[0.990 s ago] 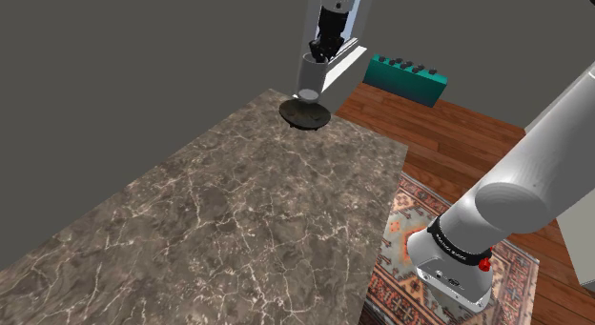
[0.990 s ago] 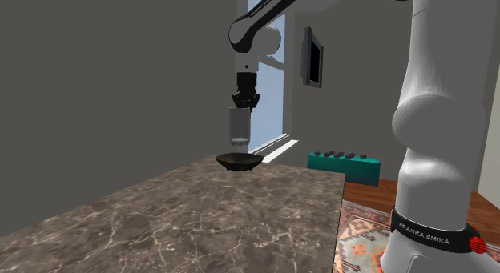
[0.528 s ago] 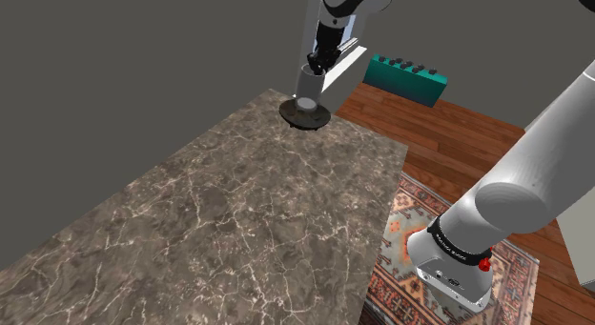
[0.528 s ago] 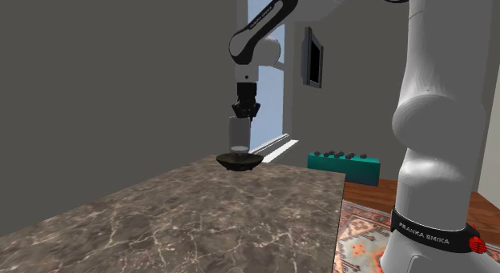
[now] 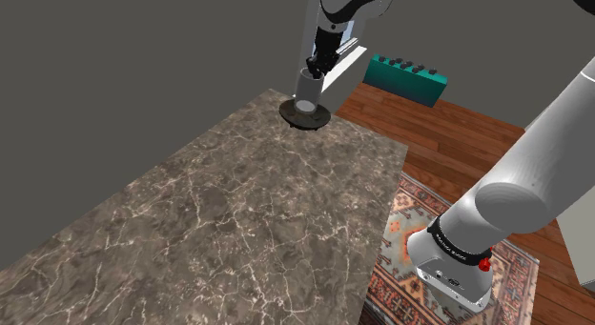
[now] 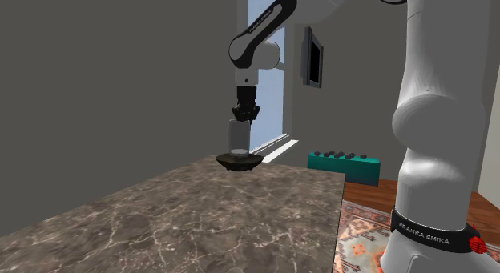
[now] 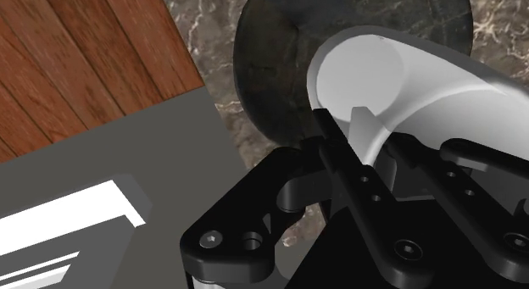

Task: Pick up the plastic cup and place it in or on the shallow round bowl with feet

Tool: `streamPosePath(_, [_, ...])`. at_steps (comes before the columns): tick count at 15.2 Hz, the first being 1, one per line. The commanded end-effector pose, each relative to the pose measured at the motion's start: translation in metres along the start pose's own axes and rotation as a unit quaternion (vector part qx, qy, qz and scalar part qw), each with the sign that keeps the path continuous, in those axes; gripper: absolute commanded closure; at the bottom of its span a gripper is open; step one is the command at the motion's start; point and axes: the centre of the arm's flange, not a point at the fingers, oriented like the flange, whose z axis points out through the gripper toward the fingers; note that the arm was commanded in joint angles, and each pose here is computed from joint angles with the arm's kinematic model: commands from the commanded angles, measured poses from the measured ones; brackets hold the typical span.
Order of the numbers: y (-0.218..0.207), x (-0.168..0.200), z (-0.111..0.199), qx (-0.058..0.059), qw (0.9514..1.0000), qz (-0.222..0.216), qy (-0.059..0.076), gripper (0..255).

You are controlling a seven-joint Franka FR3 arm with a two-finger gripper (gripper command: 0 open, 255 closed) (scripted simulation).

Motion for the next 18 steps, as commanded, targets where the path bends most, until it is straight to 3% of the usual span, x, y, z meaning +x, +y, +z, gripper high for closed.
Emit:
streamPosePath(1, [0.0,0.0,0.0,0.0,1.0,0.0,0.0,255])
streamPosePath(2, [0.0,0.0,0.0,0.0,1.0,0.0,0.0,0])
streamPosePath(7, [0.0,0.0,0.0,0.0,1.0,0.0,0.0,0])
streamPosePath(11, [0.0,0.0,-0.05,0.0,1.0,0.0,0.0,0])
streamPosePath(18, [0.0,0.0,-0.05,0.0,1.0,0.0,0.0,0])
